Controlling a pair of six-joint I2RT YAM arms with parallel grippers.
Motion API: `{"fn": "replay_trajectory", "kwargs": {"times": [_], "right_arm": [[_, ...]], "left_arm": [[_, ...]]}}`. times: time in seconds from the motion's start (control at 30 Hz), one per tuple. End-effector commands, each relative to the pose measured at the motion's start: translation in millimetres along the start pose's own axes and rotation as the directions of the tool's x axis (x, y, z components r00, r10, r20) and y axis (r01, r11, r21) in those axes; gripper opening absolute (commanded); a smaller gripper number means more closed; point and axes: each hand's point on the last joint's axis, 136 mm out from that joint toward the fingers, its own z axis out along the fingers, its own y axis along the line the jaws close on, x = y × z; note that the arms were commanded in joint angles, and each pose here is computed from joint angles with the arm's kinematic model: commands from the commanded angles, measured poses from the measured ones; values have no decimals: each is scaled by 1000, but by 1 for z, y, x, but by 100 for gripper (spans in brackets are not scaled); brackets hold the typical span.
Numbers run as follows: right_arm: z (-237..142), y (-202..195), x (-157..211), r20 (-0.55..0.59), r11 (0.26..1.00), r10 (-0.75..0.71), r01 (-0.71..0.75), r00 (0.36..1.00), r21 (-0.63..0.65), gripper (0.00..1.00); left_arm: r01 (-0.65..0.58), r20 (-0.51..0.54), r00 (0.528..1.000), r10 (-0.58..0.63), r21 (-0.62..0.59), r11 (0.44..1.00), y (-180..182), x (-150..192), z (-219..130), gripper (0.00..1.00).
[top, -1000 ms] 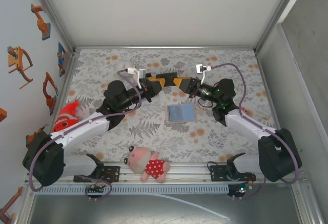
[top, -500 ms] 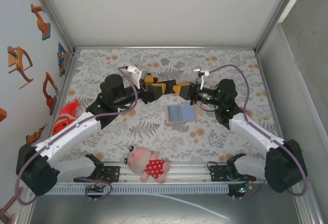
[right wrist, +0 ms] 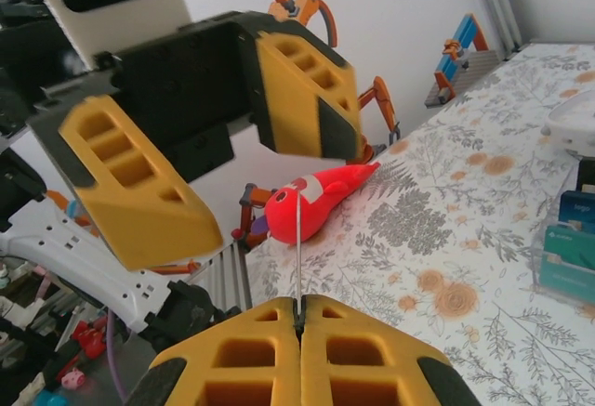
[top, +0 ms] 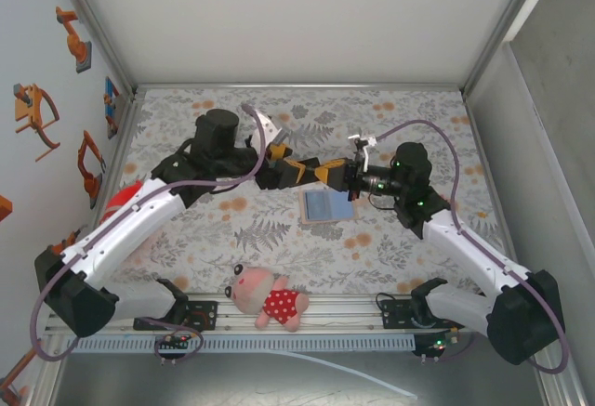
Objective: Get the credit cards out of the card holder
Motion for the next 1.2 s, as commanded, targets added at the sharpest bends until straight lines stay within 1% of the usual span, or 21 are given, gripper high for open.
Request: {"fn": "replay_trajectory", "kwargs": {"times": [0.0,0.07,0.1,0.2,0.3,0.33,0.4,0.43,0.47,0.5,0.53,0.6,0.63,0.7,0.8,0.9,1.0,1.17], "right_arm": [[1,19,-10,8,997,-64,64,998,-51,0],[1,21,-10,4,996,-66,66,998,-61,0],[2,22,-11,4,996,-68,68,998,-64,0],[2,22,-11,4,995,-73,73,997,-66,0],[2,20,-11,5,996,-74,75,997,-55,0],[3,18,-11,4,996,-73,73,997,-47,0],[3,12,-9,-3,998,-68,68,998,-18,0],[3,8,-9,-7,998,-67,67,998,8,0],[2,4,-9,-10,997,-67,67,998,35,6],[2,-2,-8,-15,995,-64,65,998,70,21],[0,-7,-8,-18,992,-67,68,998,107,32],[-3,-17,-8,-21,981,-70,73,997,181,45],[-6,-22,-9,-21,972,-72,75,997,223,49],[-12,-34,-9,-19,949,-75,77,997,305,53],[-21,-49,-10,-17,910,-64,65,998,409,63],[-28,-59,-9,-11,878,-50,49,999,477,70],[-36,-71,-9,2,839,-37,30,999,544,76],[-50,-91,-9,24,757,-19,-1,1000,654,78]], "left_arm": [[-20,-43,999,24,77,997,-12,3,-1,64],[-12,-61,998,17,83,996,-10,7,3,62],[-9,-67,998,15,89,996,-10,8,5,58],[0,-79,997,9,119,993,-13,10,8,41],[-1,-81,997,12,129,992,-14,10,9,18],[-4,-82,997,15,129,992,-14,11,9,14],[-18,-76,997,28,122,992,-13,9,8,10],[-26,-74,997,35,108,994,-11,9,7,4],[-34,-71,997,40,90,995,-8,8,5,2],[-46,-68,996,51,62,997,-4,8,5,0],[-62,-64,996,64,32,998,2,8,4,0],[-95,-66,994,92,-36,995,15,10,1,0],[-107,-73,992,101,-76,991,25,13,0,0],[-125,-82,990,114,-136,983,43,17,-3,0],[-117,-87,991,102,-199,973,75,23,-9,0],[-139,-84,989,121,-257,956,107,26,-14,0],[-184,-121,981,152,-323,928,144,31,-17,0],[-276,-201,955,220,-314,908,186,43,-8,2]]}}
